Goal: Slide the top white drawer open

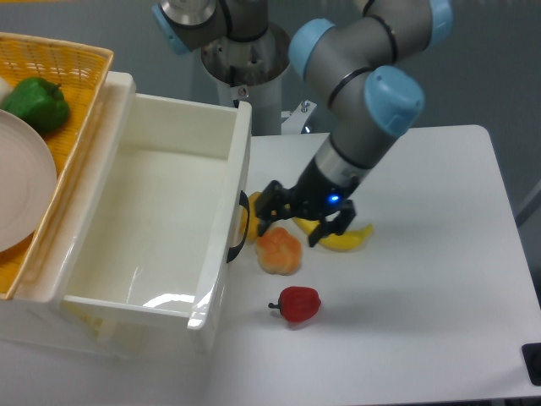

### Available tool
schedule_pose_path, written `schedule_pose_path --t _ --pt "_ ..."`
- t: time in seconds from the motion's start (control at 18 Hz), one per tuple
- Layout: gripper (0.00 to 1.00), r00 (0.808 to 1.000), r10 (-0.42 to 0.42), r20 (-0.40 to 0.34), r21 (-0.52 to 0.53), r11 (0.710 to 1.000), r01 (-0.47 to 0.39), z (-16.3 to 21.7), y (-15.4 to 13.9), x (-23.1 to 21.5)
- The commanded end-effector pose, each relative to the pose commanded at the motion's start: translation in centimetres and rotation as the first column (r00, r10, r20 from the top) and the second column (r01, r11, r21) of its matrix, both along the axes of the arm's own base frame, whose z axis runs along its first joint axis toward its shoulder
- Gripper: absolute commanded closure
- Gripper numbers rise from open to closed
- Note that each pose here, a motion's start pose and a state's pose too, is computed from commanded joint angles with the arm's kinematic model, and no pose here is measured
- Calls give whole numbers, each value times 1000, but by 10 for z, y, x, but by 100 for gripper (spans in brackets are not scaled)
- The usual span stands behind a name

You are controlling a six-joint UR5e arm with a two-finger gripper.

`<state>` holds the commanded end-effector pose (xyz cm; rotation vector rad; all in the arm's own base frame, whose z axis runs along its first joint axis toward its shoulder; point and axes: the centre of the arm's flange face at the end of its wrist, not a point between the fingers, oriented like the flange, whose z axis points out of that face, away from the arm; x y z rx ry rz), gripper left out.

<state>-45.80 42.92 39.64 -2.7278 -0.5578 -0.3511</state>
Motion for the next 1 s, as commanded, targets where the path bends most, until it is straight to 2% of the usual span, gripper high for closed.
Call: schedule_pose_path --t 0.11,0.22,0.33,0.44,0.56,0.67,0.72,0.78,0.89,0.94,1.0 --pt "0 990 -96 -102 -73 993 89 1 -20 -16" --pt "0 963 -185 -195 -143 977 158 -2 -35 -33" --pt "0 930 -269 -249 -225 951 214 -14 -48 -52" --pt "0 889 -366 -274 -297 912 284 -29 -52 -66" --pt "0 866 -428 -260 -342 879 332 -46 -66 -85" --pt "0 833 -502 -233 -384 834 395 -62 -82 -100" --pt "0 807 -550 -214 -407 801 438 -69 -92 -109" --pt "0 774 -602 -196 -422 764 488 -75 -106 -118" --pt "0 691 -703 -168 -423 685 594 -86 -122 -129" --pt "0 667 -727 -164 -420 663 620 -89 -128 -133" --pt "0 662 -732 -161 -416 658 628 -92 -133 -136"
